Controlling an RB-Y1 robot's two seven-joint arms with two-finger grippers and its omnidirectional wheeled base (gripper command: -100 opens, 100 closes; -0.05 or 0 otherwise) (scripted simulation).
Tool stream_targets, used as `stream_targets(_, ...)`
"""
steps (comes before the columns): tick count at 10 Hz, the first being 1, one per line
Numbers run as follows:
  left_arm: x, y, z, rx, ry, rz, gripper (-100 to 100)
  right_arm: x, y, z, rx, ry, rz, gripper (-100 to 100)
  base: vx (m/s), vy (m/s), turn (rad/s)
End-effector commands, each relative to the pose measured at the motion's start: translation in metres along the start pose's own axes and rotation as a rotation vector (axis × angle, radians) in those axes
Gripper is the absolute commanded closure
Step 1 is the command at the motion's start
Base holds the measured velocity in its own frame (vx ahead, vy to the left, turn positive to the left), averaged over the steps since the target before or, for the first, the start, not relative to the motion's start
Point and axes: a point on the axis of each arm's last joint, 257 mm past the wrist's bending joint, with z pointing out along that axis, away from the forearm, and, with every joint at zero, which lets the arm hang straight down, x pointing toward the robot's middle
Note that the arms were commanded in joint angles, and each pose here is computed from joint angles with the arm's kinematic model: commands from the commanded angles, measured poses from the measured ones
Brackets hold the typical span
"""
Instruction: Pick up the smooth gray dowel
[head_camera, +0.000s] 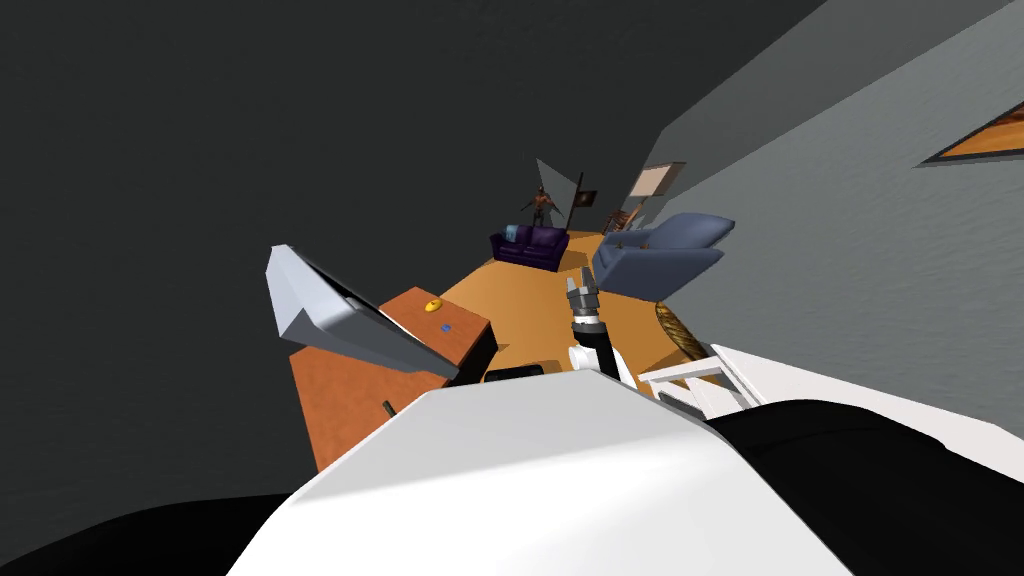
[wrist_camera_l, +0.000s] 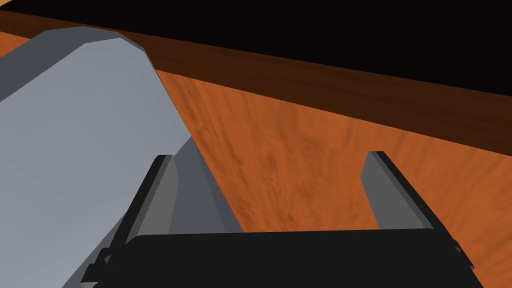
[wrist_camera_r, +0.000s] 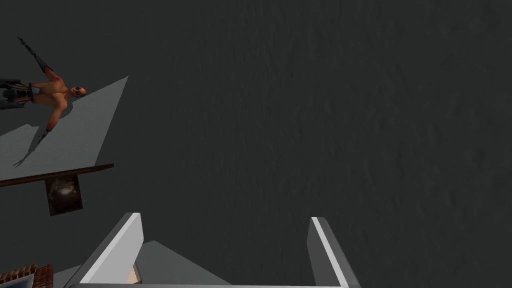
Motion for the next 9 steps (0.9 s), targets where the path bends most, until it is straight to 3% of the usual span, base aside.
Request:
stream_targets(1,0.005,0.020,-0.008,-0.045,0.007,-0.029,-100,0.000,0.000,0.000,0.000,0.000,0.000,0,0.021,0.038,-0.142)
stream_targets(2,0.006,0.048,-0.021,-0.105,0.019,-0.056,-100,0.000,0.000,0.000,0.000,0.000,0.000,0,0.026,0.031,-0.268)
stream_targets(3,0.006,0.049,-0.022,-0.106,0.019,-0.062,-100,0.000,0.000,0.000,0.000,0.000,0.000,0,0.017,0.038,-0.138)
stream_targets(4,0.007,0.076,-0.035,-0.165,0.029,-0.080,-100,0.000,0.000,0.000,0.000,0.000,0.000,0,0.015,0.043,-0.254)
stream_targets(8,0.009,0.100,-0.050,-0.220,0.035,-0.136,-100,0.000,0.000,0.000,0.000,0.000,0.000,0,0.014,0.036,-0.126)
stream_targets(9,0.013,0.118,-0.061,-0.262,0.043,-0.172,-100,0.000,0.000,0.000,0.000,0.000,0.000,0,0.017,0.020,-0.209)
